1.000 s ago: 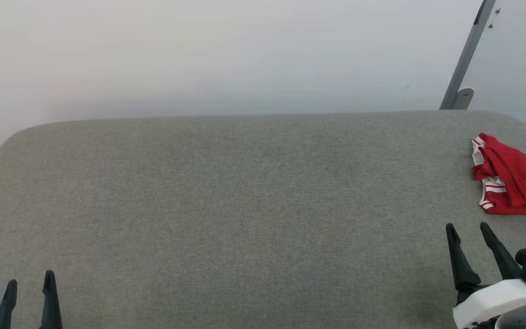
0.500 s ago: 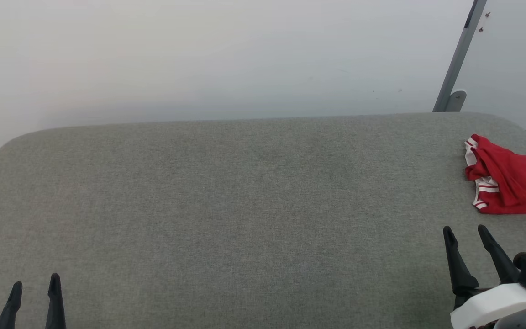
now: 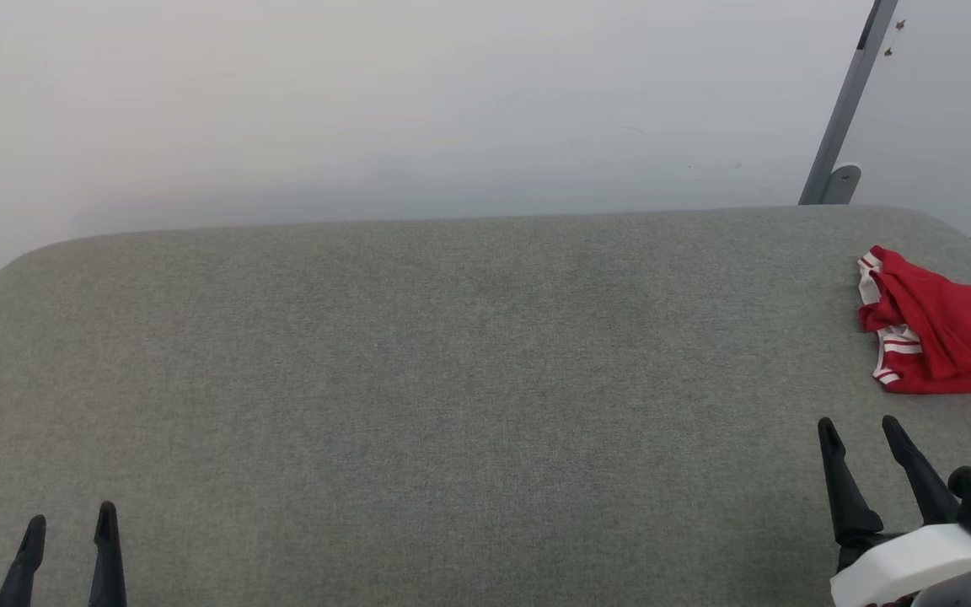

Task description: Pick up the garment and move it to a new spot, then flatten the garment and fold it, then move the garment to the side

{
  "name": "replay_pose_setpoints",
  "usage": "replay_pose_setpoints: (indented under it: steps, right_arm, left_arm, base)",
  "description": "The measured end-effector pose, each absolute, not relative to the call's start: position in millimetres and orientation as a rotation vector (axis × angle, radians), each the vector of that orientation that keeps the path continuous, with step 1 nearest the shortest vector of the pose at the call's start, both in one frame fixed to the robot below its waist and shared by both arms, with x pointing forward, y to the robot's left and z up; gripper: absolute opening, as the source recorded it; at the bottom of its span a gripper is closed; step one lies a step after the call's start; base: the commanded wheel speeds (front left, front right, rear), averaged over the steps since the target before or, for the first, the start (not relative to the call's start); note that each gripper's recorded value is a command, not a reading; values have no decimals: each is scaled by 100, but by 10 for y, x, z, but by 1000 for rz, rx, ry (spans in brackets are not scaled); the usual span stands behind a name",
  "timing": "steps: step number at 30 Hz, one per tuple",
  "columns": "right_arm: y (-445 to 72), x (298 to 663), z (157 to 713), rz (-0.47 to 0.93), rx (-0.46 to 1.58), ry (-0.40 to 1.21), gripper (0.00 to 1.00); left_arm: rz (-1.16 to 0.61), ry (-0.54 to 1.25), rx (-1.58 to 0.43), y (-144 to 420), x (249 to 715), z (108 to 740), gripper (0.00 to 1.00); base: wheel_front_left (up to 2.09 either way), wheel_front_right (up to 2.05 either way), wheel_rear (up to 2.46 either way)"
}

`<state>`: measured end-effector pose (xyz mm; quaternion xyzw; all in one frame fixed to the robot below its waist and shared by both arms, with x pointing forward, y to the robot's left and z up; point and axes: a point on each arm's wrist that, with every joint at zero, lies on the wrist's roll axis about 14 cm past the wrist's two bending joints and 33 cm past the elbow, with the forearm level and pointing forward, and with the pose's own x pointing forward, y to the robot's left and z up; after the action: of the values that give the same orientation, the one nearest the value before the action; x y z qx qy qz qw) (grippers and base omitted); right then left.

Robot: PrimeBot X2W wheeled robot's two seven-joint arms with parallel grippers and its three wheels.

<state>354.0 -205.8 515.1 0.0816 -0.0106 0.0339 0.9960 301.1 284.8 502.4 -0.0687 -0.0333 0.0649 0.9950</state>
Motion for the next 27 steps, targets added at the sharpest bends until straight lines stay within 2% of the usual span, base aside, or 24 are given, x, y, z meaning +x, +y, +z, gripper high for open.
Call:
replay_pose_setpoints:
  steps: [6,7,16,27]
  right_arm:
    - [-2051,3543,5139,66,169,-16,100]
    - [-2051,3543,5137,65,170,-15,0]
    - [-2011,3387,4735,44,220,107,0]
    - [-2021,3441,4754,13,416,107,0]
  left_arm:
    - [110,-70,-137,2790,3034,5041,100]
    - [104,-72,-135,2777,3040,5051,0]
    - [125,25,-227,2632,2968,4708,0]
    - [156,33,-413,2614,3050,4689,0]
  base:
    - [0,0,0]
    - [0,0,0]
    - [0,0,0]
    - [0,0,0]
